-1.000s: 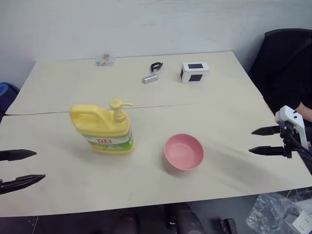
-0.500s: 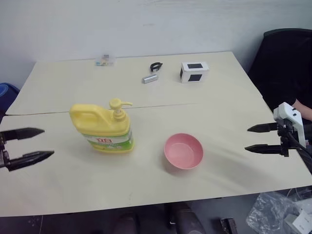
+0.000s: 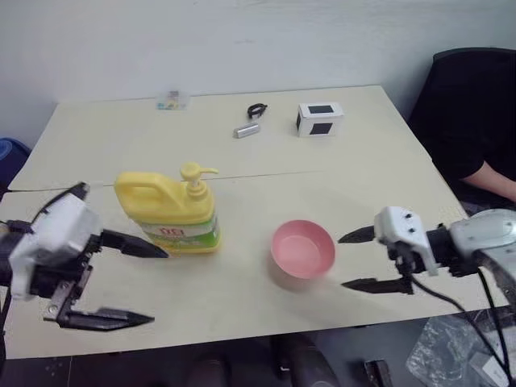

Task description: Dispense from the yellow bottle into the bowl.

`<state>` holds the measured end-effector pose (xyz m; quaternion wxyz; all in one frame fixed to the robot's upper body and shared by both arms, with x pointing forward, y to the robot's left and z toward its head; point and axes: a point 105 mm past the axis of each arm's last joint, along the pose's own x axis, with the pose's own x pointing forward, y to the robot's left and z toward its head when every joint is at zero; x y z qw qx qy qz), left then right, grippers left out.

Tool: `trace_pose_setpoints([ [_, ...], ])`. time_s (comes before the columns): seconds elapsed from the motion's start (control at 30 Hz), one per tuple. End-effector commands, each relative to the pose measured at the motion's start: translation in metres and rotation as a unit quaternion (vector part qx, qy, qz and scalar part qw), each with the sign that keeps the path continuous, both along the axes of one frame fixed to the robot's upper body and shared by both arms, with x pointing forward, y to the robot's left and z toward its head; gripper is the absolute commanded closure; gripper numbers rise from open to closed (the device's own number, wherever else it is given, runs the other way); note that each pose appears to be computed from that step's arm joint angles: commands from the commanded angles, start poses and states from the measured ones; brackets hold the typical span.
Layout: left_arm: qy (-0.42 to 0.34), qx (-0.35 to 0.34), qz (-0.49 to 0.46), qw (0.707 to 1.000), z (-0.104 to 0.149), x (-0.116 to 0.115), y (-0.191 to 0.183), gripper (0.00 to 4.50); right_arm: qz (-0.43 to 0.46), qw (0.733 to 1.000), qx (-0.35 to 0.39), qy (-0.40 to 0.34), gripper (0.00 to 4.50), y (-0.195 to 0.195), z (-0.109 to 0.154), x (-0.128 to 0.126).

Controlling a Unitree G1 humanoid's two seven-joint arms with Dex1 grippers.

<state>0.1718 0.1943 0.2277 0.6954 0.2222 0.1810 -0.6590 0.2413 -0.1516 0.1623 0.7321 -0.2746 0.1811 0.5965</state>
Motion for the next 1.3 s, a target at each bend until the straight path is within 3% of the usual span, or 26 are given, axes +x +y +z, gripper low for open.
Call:
trace_pose_setpoints([
  [0.03, -0.015, 0.031, -0.025, 0.999, -0.011, 0.001, -0.006, 0.00, 0.013, 0.999, 0.002, -0.036, 0.98, 0.026, -0.011, 0.003],
  [0.1, -0.019, 0.030, -0.026, 0.999, -0.015, 0.005, -0.010, 0.00, 0.007, 0.999, -0.004, -0.049, 1.65, 0.034, -0.022, 0.010],
  [0.37, -0.060, -0.019, -0.008, 0.998, -0.010, 0.027, -0.031, 0.00, -0.025, 0.998, -0.008, -0.051, 1.65, 0.057, -0.052, 0.017],
  [0.47, -0.057, -0.033, -0.014, 0.998, -0.005, 0.026, -0.037, 0.00, -0.024, 0.998, -0.018, -0.055, 2.28, 0.058, -0.062, 0.016],
  [0.57, -0.054, -0.036, -0.018, 0.998, -0.001, 0.025, -0.040, 0.00, -0.024, 0.997, -0.029, -0.062, 3.28, 0.057, -0.068, 0.016],
  [0.97, -0.050, -0.044, -0.036, 0.997, 0.005, 0.024, -0.049, 0.00, -0.042, 0.997, -0.027, -0.064, 3.28, 0.059, -0.081, 0.025],
  [1.07, -0.050, -0.049, -0.036, 0.997, 0.008, 0.025, -0.050, 0.00, -0.056, 0.996, -0.004, -0.071, 3.82, 0.060, -0.076, 0.030],
  [1.13, -0.051, -0.053, -0.033, 0.997, 0.010, 0.025, -0.050, 0.00, -0.055, 0.996, 0.003, -0.074, 4.47, 0.059, -0.074, 0.029],
  [1.3, -0.058, -0.089, -0.015, 0.994, 0.027, 0.030, -0.049, 0.00, -0.040, 0.996, -0.007, -0.080, 4.47, 0.053, -0.069, 0.025],
])
